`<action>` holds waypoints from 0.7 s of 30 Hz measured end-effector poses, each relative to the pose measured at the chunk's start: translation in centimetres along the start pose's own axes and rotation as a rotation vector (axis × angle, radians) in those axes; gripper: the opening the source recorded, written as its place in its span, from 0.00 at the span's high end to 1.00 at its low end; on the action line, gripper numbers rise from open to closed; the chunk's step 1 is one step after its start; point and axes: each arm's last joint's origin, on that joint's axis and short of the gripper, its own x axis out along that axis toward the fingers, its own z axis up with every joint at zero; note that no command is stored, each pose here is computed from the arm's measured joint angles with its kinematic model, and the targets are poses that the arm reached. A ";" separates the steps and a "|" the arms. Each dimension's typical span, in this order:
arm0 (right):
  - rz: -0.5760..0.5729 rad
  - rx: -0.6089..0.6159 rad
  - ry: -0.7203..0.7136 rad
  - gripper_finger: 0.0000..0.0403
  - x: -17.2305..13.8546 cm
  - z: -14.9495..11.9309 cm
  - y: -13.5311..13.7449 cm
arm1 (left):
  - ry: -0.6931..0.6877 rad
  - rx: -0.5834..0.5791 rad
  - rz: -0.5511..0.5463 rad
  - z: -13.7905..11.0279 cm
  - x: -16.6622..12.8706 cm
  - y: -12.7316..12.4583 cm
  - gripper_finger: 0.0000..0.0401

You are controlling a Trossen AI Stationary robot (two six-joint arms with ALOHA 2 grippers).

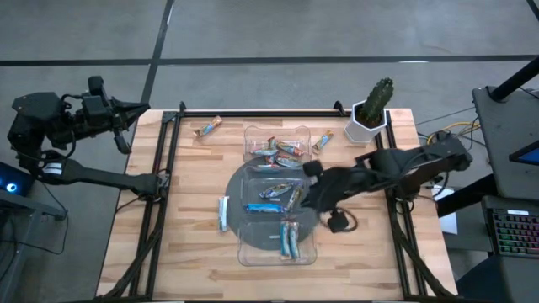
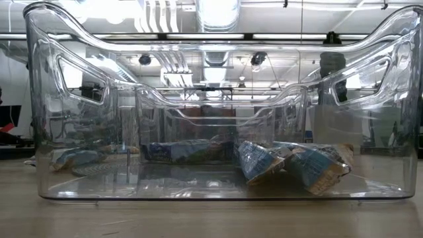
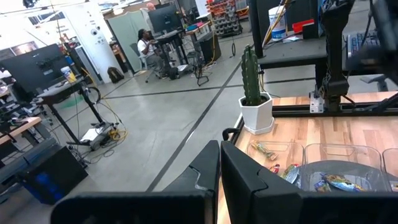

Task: Pick and place Granola Bars by type
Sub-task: Put the yellow granola bar into the bottom transparent bin

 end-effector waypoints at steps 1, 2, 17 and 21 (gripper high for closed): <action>-0.029 0.038 -0.030 0.98 -0.7 0.1 -0.1 | 0.002 0.000 0.000 0.0 0.1 0.0 1.00; -0.058 0.073 -0.054 0.98 -1.4 0.2 -0.3 | 0.004 0.002 -0.001 0.0 0.2 -0.1 1.00; -0.192 0.358 -0.395 0.98 -9.2 0.3 -1.4 | 0.002 -0.029 -0.004 1.6 3.2 -1.3 1.00; -0.326 0.464 -0.447 0.98 -11.3 -0.6 -1.9 | 0.014 -0.026 -0.007 1.7 3.8 -1.6 1.00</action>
